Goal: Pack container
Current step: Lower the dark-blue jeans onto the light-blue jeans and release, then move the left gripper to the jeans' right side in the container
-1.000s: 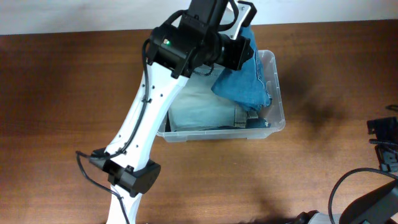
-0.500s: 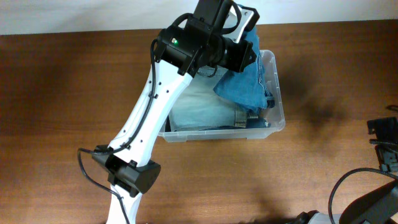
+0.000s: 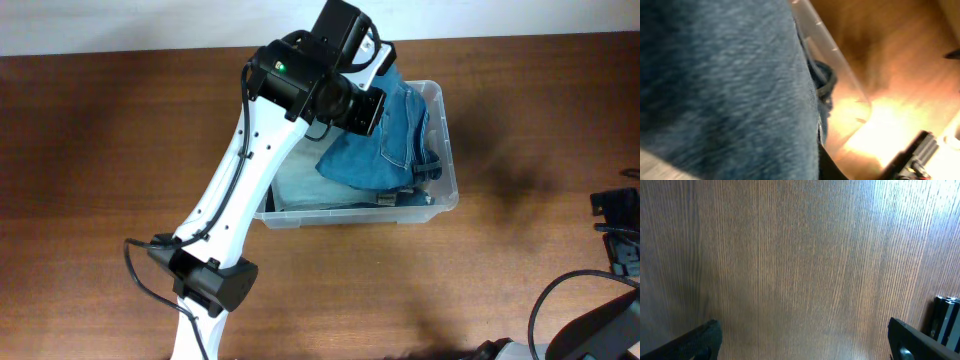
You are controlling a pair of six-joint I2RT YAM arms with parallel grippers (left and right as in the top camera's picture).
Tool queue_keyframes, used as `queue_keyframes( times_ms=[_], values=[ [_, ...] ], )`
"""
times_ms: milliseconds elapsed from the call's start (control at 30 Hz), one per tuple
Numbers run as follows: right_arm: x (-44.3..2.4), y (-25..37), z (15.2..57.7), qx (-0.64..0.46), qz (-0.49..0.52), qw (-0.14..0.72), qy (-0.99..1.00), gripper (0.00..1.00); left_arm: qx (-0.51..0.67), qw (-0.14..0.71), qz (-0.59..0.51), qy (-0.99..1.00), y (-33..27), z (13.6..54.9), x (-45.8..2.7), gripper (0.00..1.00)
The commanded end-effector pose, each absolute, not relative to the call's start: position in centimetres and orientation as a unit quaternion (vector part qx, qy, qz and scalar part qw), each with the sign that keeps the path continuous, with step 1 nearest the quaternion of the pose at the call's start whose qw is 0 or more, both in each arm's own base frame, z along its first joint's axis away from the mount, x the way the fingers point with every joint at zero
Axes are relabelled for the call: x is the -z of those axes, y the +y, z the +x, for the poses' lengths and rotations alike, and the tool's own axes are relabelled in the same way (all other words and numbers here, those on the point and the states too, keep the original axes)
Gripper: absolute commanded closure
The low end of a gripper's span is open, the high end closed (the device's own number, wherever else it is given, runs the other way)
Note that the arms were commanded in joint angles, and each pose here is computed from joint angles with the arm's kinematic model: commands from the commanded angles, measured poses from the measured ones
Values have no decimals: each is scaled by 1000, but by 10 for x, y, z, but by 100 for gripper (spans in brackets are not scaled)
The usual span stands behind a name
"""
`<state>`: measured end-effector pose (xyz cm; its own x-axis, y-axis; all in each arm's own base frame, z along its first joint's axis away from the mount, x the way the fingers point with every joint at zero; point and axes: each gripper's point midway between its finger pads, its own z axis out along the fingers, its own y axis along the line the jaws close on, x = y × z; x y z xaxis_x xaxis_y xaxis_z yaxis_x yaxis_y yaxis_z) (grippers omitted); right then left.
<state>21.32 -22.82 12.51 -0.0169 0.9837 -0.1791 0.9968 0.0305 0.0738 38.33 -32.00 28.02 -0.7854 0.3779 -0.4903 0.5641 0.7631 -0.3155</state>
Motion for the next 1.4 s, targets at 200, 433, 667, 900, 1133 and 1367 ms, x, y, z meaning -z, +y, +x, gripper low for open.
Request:
queue_keyframes(
  times_ms=[200, 433, 667, 900, 1133, 1367],
  values=[
    [-128, -230, 210, 42, 700, 94, 707, 2, 180, 209, 221, 935, -273, 402, -279, 63],
    [-127, -230, 210, 42, 700, 94, 707, 2, 155, 184, 192, 951, -249, 419, -254, 44],
    [-128, -230, 210, 42, 700, 94, 707, 2, 88, 197, 171, 961, -224, 436, -244, 20],
    [-128, -230, 210, 42, 700, 94, 707, 2, 36, 219, 151, 963, -202, 449, -246, 1],
    [-128, -230, 210, 42, 700, 94, 707, 2, 37, 237, 133, 962, -190, 465, -248, 4],
    [-127, -230, 210, 42, 700, 94, 707, 2, 26, 191, 131, 972, -187, 469, -210, 63]
  ],
)
